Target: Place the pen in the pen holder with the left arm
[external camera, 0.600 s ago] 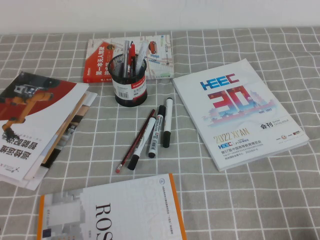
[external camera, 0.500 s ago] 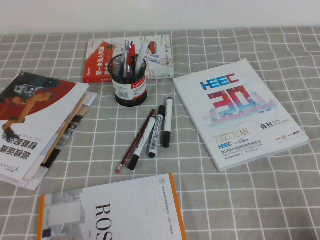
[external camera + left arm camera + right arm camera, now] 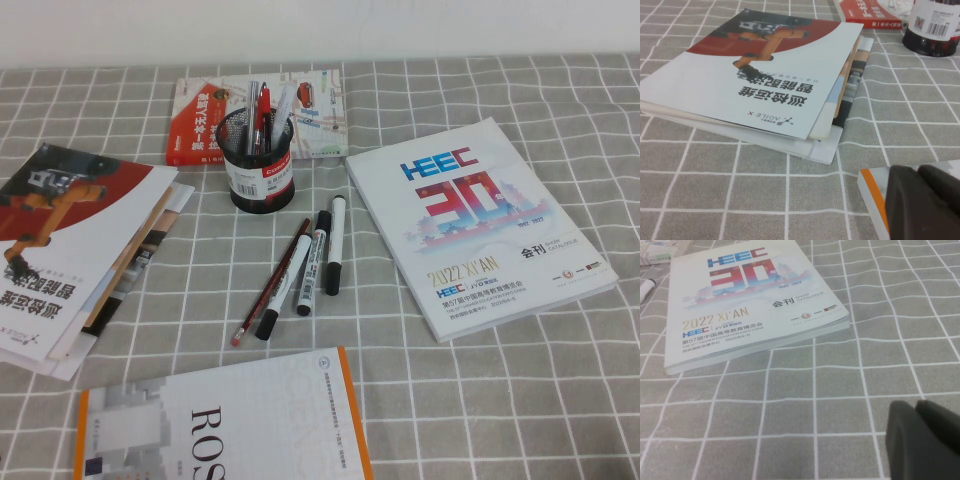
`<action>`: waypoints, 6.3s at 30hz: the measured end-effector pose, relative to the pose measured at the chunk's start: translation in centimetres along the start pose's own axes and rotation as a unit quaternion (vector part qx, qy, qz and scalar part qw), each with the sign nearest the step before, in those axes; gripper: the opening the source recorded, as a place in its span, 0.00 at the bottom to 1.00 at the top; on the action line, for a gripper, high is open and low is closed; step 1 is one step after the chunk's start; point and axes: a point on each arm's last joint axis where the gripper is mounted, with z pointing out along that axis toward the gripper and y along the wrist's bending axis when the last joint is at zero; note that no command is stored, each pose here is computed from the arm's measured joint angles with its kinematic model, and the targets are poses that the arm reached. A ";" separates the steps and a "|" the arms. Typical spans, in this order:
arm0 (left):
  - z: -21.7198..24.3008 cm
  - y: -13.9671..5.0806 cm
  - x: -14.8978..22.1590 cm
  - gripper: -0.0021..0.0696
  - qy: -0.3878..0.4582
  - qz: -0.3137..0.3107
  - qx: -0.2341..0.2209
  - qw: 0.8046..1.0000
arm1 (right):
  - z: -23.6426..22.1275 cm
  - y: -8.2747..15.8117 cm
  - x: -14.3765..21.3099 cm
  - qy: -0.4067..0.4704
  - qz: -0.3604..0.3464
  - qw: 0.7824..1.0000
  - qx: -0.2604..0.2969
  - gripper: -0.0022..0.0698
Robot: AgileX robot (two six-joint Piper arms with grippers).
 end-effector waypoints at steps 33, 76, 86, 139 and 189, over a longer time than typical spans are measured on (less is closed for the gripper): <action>-0.4 -0.2 -2.8 0.03 -0.146 -0.225 0.047 0.962 | 0.0 0.0 0.0 0.000 0.000 1.000 0.000 0.01; 19.1 -8.5 -17.2 0.03 0.410 0.076 0.161 0.895 | 0.0 0.0 0.0 0.000 0.000 1.000 0.000 0.01; 26.1 -13.7 -16.6 0.03 0.468 0.168 0.201 0.844 | 0.0 0.0 0.0 0.000 0.000 1.000 0.000 0.01; 34.0 -17.1 -11.4 0.06 0.518 0.230 0.217 0.795 | 0.0 0.0 0.0 0.000 0.000 1.000 0.000 0.01; 26.6 -13.6 -20.2 0.06 -0.145 0.066 0.143 0.977 | 0.0 0.0 0.0 0.000 0.000 1.000 0.000 0.01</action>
